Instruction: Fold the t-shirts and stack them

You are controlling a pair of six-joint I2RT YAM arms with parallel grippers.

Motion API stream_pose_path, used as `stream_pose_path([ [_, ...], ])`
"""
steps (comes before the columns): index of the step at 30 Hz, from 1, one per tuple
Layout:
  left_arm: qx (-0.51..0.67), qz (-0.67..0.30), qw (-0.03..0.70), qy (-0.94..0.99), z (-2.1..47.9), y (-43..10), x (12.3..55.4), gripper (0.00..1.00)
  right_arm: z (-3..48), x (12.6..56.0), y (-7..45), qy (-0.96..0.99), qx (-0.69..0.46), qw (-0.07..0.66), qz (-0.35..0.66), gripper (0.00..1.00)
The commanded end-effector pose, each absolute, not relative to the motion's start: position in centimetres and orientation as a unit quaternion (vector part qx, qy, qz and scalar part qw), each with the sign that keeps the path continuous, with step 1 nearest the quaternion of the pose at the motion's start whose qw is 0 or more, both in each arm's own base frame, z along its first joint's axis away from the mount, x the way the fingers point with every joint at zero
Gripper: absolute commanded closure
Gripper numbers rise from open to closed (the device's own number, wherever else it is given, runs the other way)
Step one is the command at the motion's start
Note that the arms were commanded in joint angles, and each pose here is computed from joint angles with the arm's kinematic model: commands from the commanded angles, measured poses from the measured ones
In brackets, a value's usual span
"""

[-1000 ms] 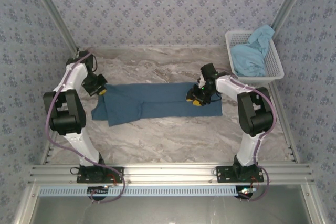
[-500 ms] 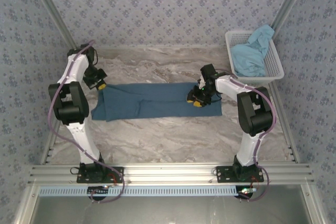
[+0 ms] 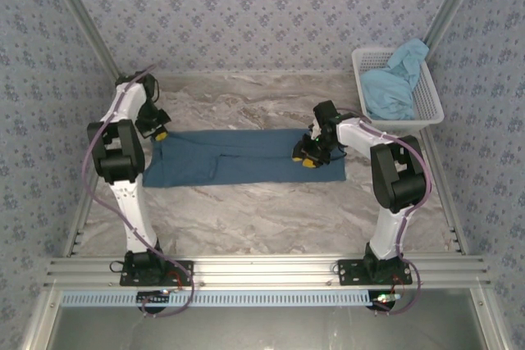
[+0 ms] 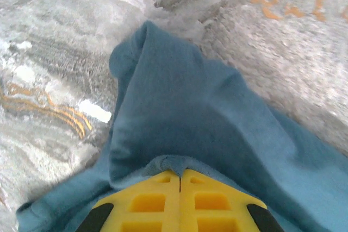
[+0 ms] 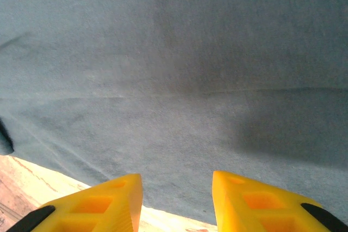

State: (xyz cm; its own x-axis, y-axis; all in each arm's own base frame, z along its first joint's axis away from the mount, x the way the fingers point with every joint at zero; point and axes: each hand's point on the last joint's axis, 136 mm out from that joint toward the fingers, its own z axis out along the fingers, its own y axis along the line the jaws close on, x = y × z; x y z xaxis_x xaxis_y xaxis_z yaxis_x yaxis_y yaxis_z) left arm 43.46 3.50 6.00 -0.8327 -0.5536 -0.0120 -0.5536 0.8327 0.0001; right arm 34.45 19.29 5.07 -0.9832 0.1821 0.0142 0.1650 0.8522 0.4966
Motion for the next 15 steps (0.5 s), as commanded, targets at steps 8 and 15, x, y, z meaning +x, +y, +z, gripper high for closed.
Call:
stream_pose_path([
  [8, -0.276, 0.106, 0.126, 0.947, 12.9, 5.4, 43.7, 0.42, 8.2, 34.8, 17.3, 0.961, 0.086, 0.072, 0.253, 0.58],
  [15, -0.333, -0.041, 0.097, 0.937, 11.6, -1.3, 39.1, 0.66, 7.7, 37.1, 15.3, 0.959, 0.102, 0.092, 0.249, 0.59],
])
